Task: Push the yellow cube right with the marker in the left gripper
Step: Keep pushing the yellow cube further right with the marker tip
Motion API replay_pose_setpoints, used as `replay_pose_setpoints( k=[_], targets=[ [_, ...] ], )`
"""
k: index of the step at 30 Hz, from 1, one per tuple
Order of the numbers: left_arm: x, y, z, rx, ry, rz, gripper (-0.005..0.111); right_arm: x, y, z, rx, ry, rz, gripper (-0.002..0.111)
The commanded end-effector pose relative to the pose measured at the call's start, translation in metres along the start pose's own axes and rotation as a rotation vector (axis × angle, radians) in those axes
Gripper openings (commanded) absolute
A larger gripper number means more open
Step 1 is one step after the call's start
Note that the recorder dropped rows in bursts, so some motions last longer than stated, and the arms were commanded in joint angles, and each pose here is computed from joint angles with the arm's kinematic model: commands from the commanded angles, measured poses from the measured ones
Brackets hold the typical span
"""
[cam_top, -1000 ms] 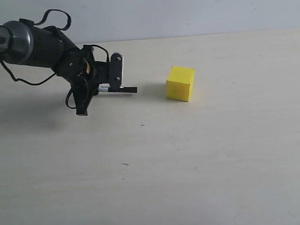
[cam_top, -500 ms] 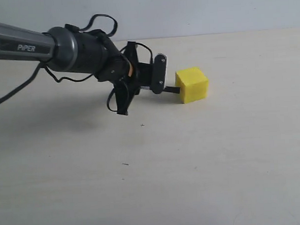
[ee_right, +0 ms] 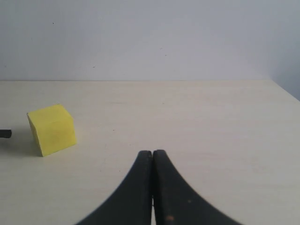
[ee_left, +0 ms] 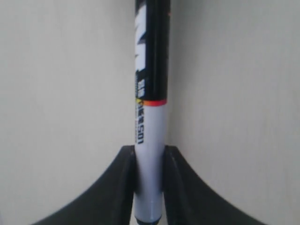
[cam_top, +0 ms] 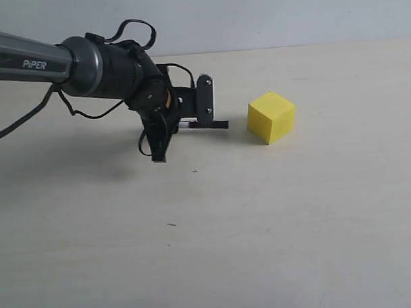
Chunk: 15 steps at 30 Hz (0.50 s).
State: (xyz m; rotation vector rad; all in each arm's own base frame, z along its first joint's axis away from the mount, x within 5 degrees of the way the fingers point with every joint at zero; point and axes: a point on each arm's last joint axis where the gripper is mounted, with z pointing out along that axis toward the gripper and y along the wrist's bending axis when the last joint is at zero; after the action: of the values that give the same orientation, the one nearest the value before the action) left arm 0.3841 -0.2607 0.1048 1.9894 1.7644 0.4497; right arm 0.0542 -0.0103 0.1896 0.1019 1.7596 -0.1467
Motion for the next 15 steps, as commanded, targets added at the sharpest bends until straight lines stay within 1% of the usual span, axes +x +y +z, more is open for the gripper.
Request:
replay_pose_setpoints(
  k=[1,2,4,5,9,15],
  targets=[
    [-0.048,-0.001,0.001,-0.073,-0.14,-0.015,0.0,0.0,0.0,0.0,0.003,-0.014,0.0,0.0],
    [-0.054,0.002,0.001,-0.07,-0.124,-0.032,0.0,0.0,0.0,0.0,0.003,-0.014,0.0,0.0],
    [-0.053,0.006,0.0,-0.057,-0.079,-0.041,0.0,0.0,0.0,0.0,0.003,-0.014,0.0,0.0],
    [-0.051,0.008,-0.001,-0.047,-0.052,-0.043,0.0,0.0,0.0,0.0,0.003,-0.014,0.0,0.0],
    [-0.032,0.016,0.002,-0.032,0.012,-0.137,0.0,0.0,0.0,0.0,0.003,-0.014,0.0,0.0],
    [-0.028,0.016,0.003,-0.027,0.033,-0.135,0.0,0.0,0.0,0.0,0.003,-0.014,0.0,0.0]
  ],
)
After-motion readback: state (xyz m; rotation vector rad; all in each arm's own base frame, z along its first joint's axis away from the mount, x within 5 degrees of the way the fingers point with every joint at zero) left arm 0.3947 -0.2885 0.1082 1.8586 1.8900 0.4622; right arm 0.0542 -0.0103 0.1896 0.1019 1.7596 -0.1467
